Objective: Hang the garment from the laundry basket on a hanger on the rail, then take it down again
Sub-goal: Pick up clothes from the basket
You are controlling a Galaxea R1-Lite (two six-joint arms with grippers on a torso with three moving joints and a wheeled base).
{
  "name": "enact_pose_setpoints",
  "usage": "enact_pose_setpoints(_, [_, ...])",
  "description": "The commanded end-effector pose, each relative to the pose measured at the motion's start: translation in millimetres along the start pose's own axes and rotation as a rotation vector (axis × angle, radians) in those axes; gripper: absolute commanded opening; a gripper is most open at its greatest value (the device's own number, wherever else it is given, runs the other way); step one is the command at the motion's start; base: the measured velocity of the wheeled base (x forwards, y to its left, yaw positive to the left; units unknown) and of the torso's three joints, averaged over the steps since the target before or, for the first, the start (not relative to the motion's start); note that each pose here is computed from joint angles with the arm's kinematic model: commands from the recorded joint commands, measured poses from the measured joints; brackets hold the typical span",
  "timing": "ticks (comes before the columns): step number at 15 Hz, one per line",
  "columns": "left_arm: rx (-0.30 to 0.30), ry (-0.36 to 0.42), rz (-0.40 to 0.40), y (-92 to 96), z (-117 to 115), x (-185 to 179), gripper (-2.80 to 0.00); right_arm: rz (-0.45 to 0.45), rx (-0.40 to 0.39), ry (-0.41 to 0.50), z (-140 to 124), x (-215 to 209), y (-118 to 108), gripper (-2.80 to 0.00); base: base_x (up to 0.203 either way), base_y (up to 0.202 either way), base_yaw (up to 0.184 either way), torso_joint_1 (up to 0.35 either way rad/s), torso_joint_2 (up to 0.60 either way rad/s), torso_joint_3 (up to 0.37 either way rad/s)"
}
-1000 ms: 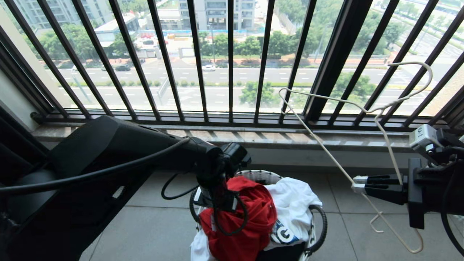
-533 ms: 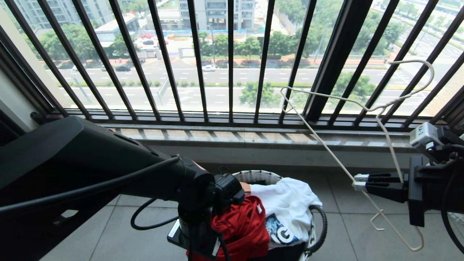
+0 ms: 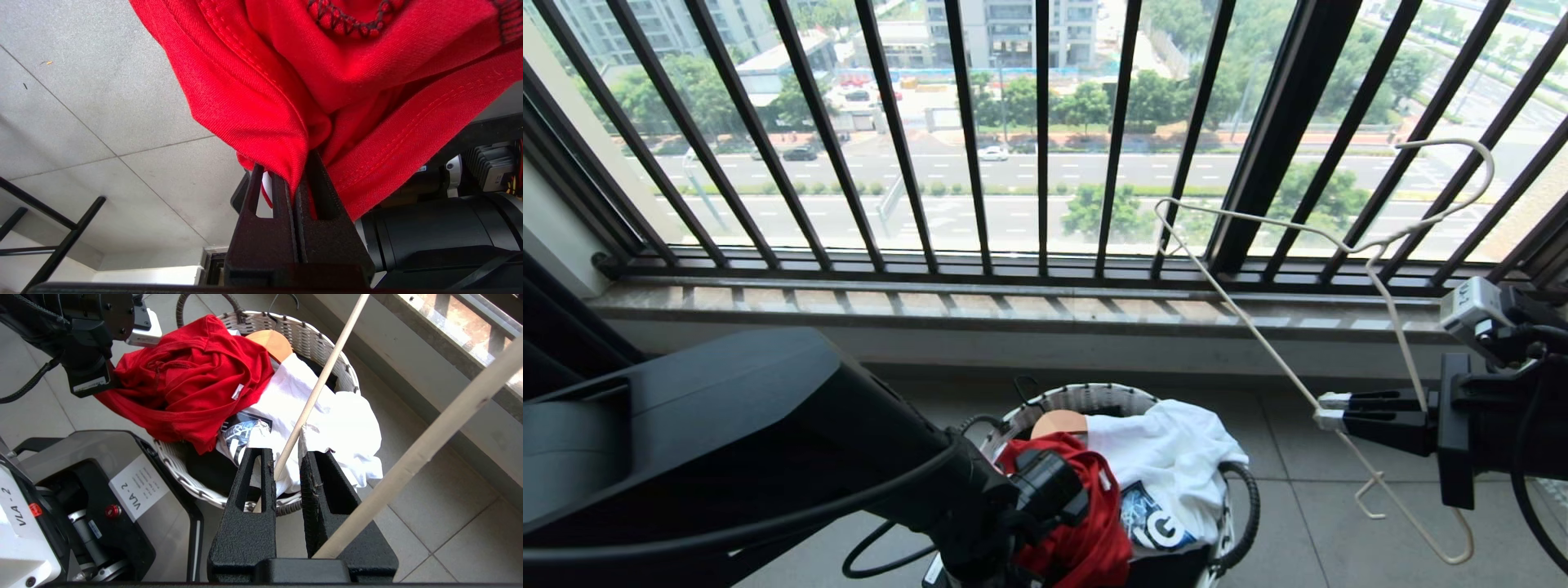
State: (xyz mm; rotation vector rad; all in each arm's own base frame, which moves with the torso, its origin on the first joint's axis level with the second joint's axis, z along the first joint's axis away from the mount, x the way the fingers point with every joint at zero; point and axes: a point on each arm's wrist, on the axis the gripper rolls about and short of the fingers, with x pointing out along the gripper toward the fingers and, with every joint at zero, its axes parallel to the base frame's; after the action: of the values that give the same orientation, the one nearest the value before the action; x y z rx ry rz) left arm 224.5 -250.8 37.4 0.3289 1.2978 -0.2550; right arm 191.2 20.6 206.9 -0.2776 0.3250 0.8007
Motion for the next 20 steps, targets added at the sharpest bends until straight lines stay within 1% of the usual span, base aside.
enact_pose_setpoints(1, [-0.015, -0.013, 0.004, 3.6, 2, -3, -2.8, 0.002, -0.004, -0.003, 0, 0, 0, -2.8, 0.0, 0.0, 0.0, 0.0, 0.0, 0.0])
enact_pose_setpoints(2, [-0.016, -0.024, 0.0, 5.8, 2, -9, 0.0, 0.001, -0.002, -0.003, 0, -1, 0, -2.8, 0.0, 0.0, 0.0, 0.0, 0.0, 0.0])
enact_pose_setpoints(4, [-0.02, -0.055, -0.013, 11.8, 1, -28, 0.0, -0.004, -0.004, -0.006, 1, -1, -1, -2.8, 0.0, 0.0, 0.0, 0.0, 0.0, 0.0])
enact_pose_setpoints(6, [-0.026, -0.087, -0.024, 24.1, 0, -57, 0.0, -0.004, -0.004, -0.007, 1, -2, 0, -2.8, 0.0, 0.0, 0.0, 0.0, 0.0, 0.0])
enact_pose_setpoints(7, [-0.035, -0.118, -0.034, 32.3, 1, -74, 0.0, -0.008, -0.004, -0.008, 1, -2, -1, -2.8, 0.0, 0.0, 0.0, 0.0, 0.0, 0.0])
enact_pose_setpoints(9, [-0.076, -0.214, -0.062, 46.1, 15, -107, 0.0, -0.01, -0.002, -0.006, 1, -2, -2, -2.8, 0.0, 0.0, 0.0, 0.0, 0.0, 0.0])
enact_pose_setpoints(10, [-0.095, -0.264, -0.073, 51.4, 27, -119, 0.0, -0.009, -0.002, -0.004, 1, -2, -2, -2.8, 0.0, 0.0, 0.0, 0.0, 0.0, 0.0])
enact_pose_setpoints(11, [-0.103, -0.298, -0.077, 55.3, 38, -126, 0.0, -0.008, -0.001, -0.003, 0, -1, -2, -2.8, 0.0, 0.0, 0.0, 0.0, 0.0, 0.0])
enact_pose_setpoints(12, [-0.103, -0.326, -0.081, 55.6, 52, -131, 0.0, -0.008, 0.0, -0.002, 0, -1, -2, -2.8, 0.0, 0.0, 0.0, 0.0, 0.0, 0.0])
enact_pose_setpoints(13, [-0.083, -0.328, -0.077, 54.7, 63, -130, 0.0, -0.008, 0.0, -0.003, 0, -1, -2, -2.8, 0.0, 0.0, 0.0, 0.0, 0.0, 0.0])
enact_pose_setpoints(14, [-0.038, -0.318, -0.067, 52.3, 73, -124, -2.8, -0.008, 0.0, -0.002, 0, -1, -2, -2.8, 0.0, 0.0, 0.0, 0.0, 0.0, 0.0])
enact_pose_setpoints(17, [0.048, -0.283, -0.055, 45.4, 90, -102, -2.8, -0.003, 0.007, 0.006, -2, 2, -4, -2.8, 0.0, 0.0, 0.0, 0.0, 0.0, 0.0])
enact_pose_setpoints(20, [0.072, -0.244, -0.042, 41.9, 98, -79, -2.8, -0.002, 0.007, 0.007, -2, 2, -4, -2.8, 0.0, 0.0, 0.0, 0.0, 0.0, 0.0])
